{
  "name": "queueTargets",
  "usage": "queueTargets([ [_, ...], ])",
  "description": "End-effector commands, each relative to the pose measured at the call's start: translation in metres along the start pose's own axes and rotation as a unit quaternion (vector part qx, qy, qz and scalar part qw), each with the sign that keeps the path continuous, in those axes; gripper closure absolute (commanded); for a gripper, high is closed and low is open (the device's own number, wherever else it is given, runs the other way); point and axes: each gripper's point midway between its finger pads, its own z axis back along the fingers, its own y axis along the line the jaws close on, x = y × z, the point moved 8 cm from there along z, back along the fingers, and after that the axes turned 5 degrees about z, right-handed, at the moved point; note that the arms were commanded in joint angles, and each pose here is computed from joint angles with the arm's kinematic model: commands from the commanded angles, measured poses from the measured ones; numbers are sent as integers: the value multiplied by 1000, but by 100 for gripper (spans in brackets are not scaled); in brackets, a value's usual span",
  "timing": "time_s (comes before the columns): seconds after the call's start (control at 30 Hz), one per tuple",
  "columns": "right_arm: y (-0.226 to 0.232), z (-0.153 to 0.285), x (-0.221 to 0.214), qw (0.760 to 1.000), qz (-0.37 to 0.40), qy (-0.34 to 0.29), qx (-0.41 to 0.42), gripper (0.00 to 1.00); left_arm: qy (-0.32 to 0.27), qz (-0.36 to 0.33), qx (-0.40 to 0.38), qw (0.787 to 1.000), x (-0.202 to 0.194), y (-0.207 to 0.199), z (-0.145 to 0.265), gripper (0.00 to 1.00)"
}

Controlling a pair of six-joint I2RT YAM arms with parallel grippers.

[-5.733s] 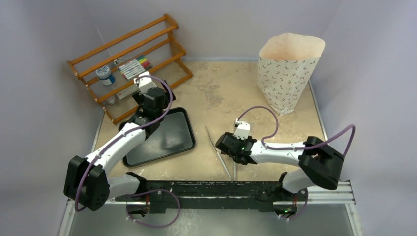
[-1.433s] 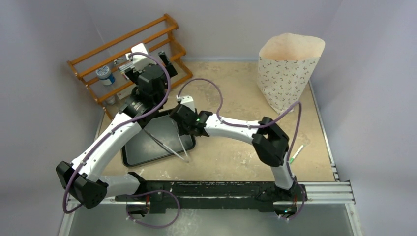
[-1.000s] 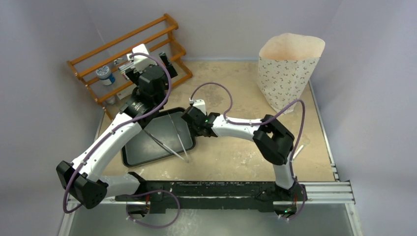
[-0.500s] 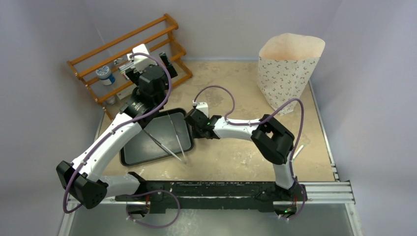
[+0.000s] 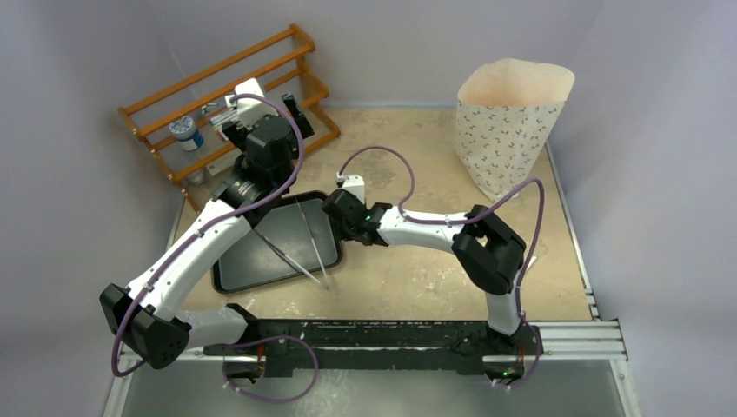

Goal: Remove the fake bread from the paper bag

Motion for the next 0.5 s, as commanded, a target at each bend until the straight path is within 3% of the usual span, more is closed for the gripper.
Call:
queueTargets([
  [0.0,21,0,10,999,-3,-16,29,54,-20,17,-1,1000,13,2,3,0],
  [0.33,26,-12,-1,1000,15,8,26,54,-18,13,2,1000,9,3,1,0],
  [0.47,23,-22,-11,999,33,30,3,61,-18,12,3,1000,7,3,1,0],
])
